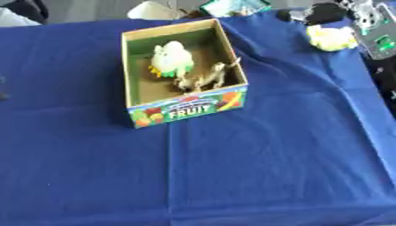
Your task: Pick up objects on the table and place them in the box.
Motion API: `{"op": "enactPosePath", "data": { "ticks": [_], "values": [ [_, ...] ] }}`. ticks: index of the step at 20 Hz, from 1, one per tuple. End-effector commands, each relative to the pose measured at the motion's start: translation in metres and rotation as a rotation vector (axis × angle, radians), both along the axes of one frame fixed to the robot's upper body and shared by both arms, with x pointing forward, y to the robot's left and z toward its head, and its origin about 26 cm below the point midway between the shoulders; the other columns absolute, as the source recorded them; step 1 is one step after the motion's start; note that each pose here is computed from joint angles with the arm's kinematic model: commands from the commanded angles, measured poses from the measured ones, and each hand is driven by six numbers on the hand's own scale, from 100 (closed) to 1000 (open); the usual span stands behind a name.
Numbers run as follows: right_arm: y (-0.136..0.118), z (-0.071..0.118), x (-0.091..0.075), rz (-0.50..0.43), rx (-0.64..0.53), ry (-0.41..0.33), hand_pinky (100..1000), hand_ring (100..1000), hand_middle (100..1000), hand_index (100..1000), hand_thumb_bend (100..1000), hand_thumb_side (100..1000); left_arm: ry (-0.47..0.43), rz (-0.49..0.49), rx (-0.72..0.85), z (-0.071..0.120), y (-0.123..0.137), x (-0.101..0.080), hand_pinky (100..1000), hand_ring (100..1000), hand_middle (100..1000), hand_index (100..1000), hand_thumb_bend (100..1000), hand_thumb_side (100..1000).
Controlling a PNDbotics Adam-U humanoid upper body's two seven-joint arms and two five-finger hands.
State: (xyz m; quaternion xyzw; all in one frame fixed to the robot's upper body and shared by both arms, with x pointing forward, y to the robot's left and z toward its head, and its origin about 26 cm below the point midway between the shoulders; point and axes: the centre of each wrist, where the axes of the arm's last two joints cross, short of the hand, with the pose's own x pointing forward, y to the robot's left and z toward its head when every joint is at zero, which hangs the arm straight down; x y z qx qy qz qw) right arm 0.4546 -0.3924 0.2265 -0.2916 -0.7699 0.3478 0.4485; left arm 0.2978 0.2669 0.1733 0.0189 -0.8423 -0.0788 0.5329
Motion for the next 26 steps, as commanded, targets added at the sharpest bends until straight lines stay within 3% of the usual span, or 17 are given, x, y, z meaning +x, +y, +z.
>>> {"op": "enactPosePath", "data": {
  "ticks": [1,5,13,26],
  "values": [
    [-0.026,0.014,-0.007,-0.102,0.000,-0.037,837,827,781,864,660,418,-0.027,0.015,0.021,0.008,0.004,-0.002,547,637,658,779,314,613],
    [-0.042,0.007,-0.011,-0.180,0.026,-0.027,836,826,778,860,655,420,-0.028,0.016,0.022,0.008,0.005,-0.002,548,637,658,779,314,613],
    [-0.034,-0.015,0.005,-0.302,0.074,0.022,835,824,772,855,650,425,-0.026,0.016,0.020,0.007,0.005,-0.002,547,638,658,780,314,613],
    [-0.055,-0.044,-0.002,-0.419,0.104,0.101,837,827,772,854,651,419,-0.028,0.018,0.020,0.008,0.005,-0.002,547,639,659,780,313,614]
  ]
}}
